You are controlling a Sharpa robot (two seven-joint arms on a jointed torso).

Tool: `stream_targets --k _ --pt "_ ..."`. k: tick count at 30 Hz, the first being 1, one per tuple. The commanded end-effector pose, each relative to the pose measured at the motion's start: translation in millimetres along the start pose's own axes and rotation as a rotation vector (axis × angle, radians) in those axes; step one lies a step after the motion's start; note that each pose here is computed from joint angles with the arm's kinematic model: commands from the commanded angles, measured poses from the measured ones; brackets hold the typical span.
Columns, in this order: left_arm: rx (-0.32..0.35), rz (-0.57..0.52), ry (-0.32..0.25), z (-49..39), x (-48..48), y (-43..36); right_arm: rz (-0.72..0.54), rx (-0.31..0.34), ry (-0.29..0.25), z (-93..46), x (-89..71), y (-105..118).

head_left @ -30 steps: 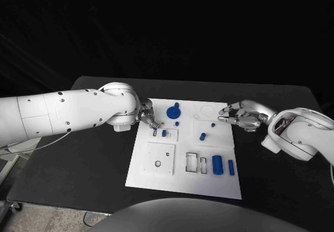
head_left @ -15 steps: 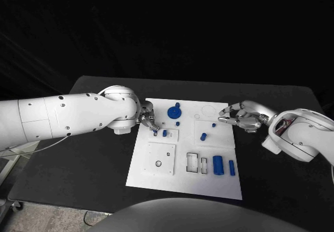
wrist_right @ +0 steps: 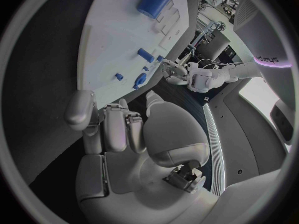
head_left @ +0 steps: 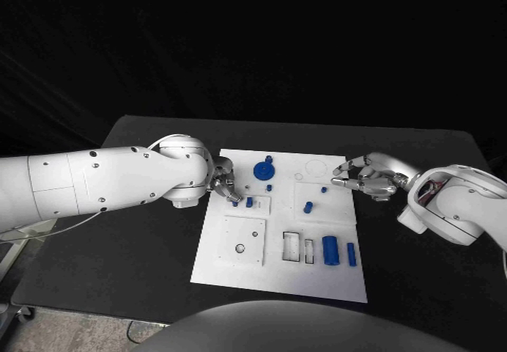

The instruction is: Assemble the parts on the task board

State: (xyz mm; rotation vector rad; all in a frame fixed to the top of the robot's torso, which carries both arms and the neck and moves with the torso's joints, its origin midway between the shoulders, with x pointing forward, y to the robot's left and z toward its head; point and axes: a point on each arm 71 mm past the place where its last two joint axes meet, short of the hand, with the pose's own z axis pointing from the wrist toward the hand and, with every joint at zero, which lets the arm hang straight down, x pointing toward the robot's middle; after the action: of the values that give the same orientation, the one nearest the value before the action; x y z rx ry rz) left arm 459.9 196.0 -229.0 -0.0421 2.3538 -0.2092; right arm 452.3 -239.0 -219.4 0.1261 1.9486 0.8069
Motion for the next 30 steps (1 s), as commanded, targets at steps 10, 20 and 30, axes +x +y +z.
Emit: stream_targets --k 10,20,30 --pt "0.008 0.012 -0.011 0.9 3.1 -2.5 -0.003 0.000 0.015 -0.4 1.7 -0.4" --pt "0.005 0.010 -0.008 1.1 4.8 0.7 -0.002 0.002 0.016 -0.6 2.0 -1.1" --pt "0.011 0.015 0.000 1.6 7.2 -1.0 -0.001 0.001 0.018 -0.4 2.8 -1.0"
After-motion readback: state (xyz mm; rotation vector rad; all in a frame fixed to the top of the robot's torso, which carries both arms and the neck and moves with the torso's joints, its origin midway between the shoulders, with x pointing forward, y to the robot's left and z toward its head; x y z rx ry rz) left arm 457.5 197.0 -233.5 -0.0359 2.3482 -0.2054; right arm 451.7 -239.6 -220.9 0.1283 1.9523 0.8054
